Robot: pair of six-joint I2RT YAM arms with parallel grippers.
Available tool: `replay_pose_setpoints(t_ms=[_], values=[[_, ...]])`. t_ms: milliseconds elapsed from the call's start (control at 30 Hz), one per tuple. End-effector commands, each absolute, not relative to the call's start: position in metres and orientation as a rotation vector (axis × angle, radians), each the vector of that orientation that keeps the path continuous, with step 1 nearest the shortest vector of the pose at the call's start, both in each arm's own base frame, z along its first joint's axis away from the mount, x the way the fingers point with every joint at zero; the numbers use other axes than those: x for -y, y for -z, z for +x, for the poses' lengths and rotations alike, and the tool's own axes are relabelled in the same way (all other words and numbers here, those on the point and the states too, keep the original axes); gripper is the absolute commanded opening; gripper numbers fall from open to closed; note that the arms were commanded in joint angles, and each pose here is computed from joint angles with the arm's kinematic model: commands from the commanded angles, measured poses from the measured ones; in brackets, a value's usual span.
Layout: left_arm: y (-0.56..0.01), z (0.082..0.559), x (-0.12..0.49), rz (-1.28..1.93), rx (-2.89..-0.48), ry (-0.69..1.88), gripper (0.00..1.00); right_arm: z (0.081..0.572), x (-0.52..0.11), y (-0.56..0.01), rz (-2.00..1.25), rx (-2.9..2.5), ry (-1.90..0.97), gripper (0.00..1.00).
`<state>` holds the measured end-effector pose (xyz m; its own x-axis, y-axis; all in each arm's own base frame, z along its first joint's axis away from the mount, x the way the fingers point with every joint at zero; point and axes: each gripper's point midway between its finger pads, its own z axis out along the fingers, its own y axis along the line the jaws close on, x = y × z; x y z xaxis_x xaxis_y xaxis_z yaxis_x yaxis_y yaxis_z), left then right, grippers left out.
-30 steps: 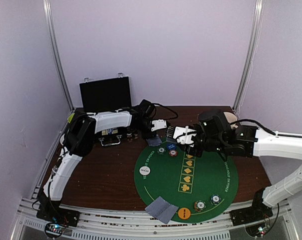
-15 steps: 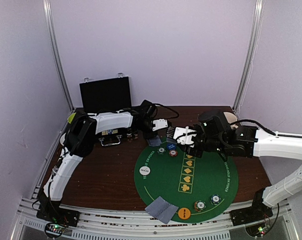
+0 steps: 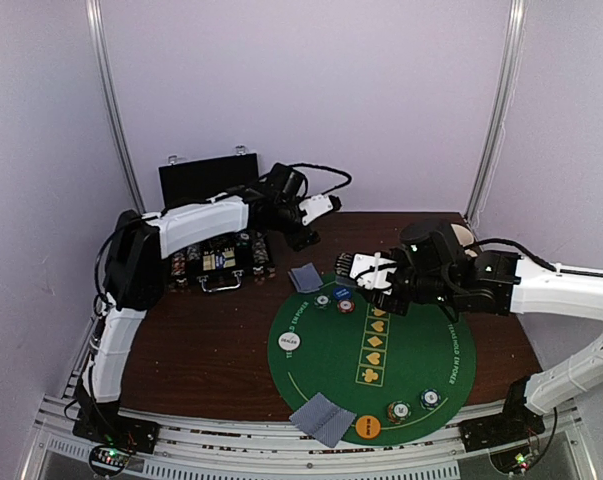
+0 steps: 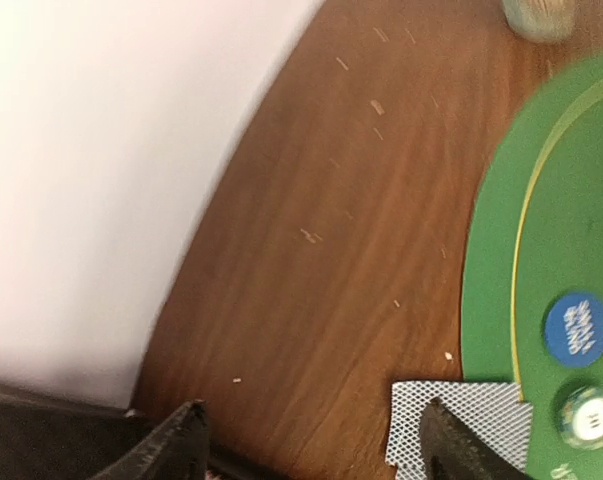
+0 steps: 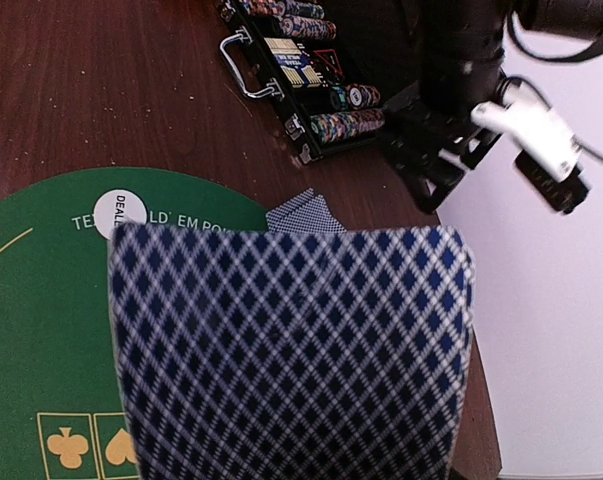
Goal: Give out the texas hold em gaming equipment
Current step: Distribute the poker card in the small blind area, then pick up the poker card from the face-down deck piles.
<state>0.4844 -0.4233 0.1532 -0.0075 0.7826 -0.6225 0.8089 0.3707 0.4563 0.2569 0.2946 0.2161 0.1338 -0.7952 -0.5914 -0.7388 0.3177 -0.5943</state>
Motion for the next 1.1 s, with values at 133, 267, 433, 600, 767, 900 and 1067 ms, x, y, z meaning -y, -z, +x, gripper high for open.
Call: replay_pose_setpoints(t_ms=[133,267,433,600,767,900,1067], values=[[-0.284,0.408,0.406,0.973,-1.819,0.566,0.89,0.254,-0.287,-0.22,-1.4,-1.614,0.063,0.43],[-0.315,0.33,0.402,0.97,-1.706,0.993,0.92,0.251,-0.288,-0.217,-1.401,-1.62,0.044,0.43],[-0.311,0.263,0.4,1.009,-1.644,1.386,0.98,0.247,-0.289,-0.218,-1.396,-1.612,0.017,0.43],[-0.295,0.251,0.409,0.996,-1.7,1.408,0.98,0.246,-0.291,-0.217,-1.393,-1.61,0.003,0.43],[-0.293,0.239,0.424,0.993,-1.676,1.486,0.98,0.246,-0.293,-0.216,-1.4,-1.609,-0.004,0.43],[-0.277,0.247,0.436,0.953,-1.75,1.511,0.93,0.246,-0.295,-0.218,-1.402,-1.606,-0.005,0.43],[-0.27,0.247,0.447,0.961,-1.766,1.532,0.77,0.246,-0.297,-0.219,-1.407,-1.6,-0.006,0.43]])
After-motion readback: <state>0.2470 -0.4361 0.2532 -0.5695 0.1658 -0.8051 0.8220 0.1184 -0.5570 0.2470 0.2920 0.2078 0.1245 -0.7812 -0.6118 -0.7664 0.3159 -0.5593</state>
